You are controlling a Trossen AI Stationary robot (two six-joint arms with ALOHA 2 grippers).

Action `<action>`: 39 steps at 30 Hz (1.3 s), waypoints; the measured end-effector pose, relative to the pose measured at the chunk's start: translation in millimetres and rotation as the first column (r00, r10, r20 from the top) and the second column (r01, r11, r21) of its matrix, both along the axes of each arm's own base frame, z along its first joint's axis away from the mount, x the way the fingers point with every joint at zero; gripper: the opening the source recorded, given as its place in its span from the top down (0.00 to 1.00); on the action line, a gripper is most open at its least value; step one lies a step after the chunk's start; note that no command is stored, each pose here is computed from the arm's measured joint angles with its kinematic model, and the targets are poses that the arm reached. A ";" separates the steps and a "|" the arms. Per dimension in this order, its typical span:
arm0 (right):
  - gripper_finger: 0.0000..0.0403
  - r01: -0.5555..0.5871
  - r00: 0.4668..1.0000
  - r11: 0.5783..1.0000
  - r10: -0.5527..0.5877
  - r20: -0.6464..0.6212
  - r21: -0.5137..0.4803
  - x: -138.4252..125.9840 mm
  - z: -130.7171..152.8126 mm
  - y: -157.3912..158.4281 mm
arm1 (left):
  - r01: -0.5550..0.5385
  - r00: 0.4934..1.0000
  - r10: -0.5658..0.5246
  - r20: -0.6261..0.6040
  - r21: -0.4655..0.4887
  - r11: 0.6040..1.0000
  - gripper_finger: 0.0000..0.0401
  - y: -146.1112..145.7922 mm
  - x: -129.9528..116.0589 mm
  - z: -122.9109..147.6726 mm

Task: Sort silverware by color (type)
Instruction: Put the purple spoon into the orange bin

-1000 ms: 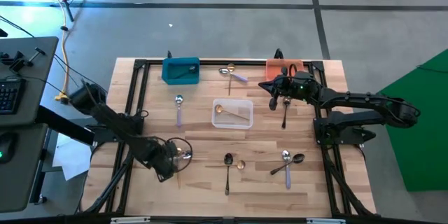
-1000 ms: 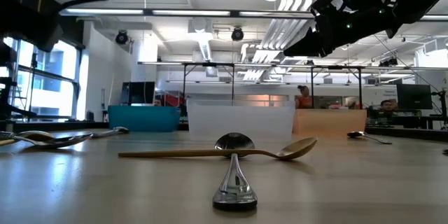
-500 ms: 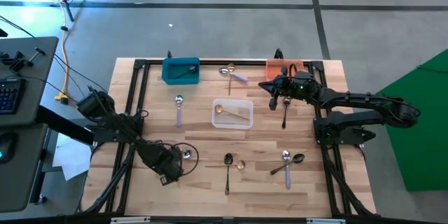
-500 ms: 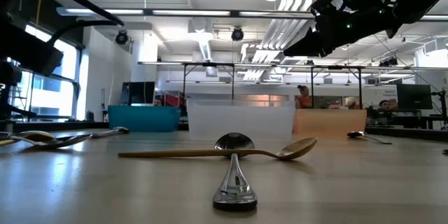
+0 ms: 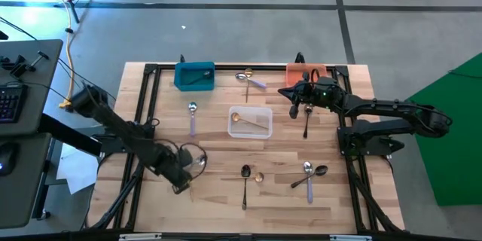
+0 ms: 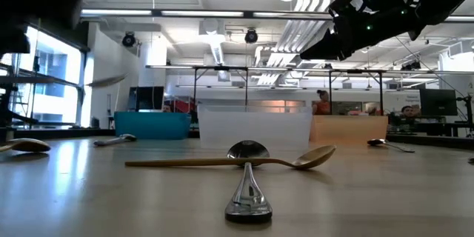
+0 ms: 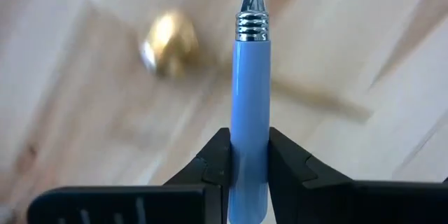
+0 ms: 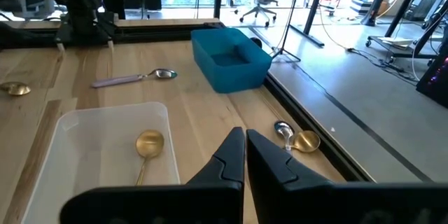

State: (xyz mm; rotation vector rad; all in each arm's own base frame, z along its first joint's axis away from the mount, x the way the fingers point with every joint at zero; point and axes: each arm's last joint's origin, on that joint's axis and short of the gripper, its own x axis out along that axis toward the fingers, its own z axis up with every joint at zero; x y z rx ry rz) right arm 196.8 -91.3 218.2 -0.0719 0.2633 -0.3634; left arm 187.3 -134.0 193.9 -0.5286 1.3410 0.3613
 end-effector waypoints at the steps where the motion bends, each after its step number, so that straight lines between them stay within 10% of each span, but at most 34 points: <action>1: 1.00 0.000 1.000 1.000 0.000 -0.001 0.001 0.0 -0.1 0.0 | -0.020 0.999 0.019 0.046 0.014 1.000 0.89 4.6 2.3 4.2; 11: 1.00 0.084 0.996 0.996 -0.084 0.022 -0.005 -0.5 2.1 -2.3 | 0.034 0.859 -0.071 0.507 0.080 0.996 0.89 83.3 52.4 5.0; 18: 0.98 0.076 0.996 0.996 -0.078 0.040 0.044 1.7 2.0 2.4 | -0.023 0.615 -0.159 0.772 0.220 0.975 0.89 147.1 76.4 19.5; 29: 0.95 0.009 0.969 0.988 -0.046 0.244 0.152 27.6 2.1 14.8 | -0.032 0.345 -0.237 0.908 0.264 0.964 0.89 221.9 100.0 11.0; 39: 0.72 -0.134 0.935 0.964 0.047 0.351 0.229 67.8 5.5 7.7 | -0.002 0.293 -0.283 0.913 0.296 0.955 0.89 252.5 128.3 -4.2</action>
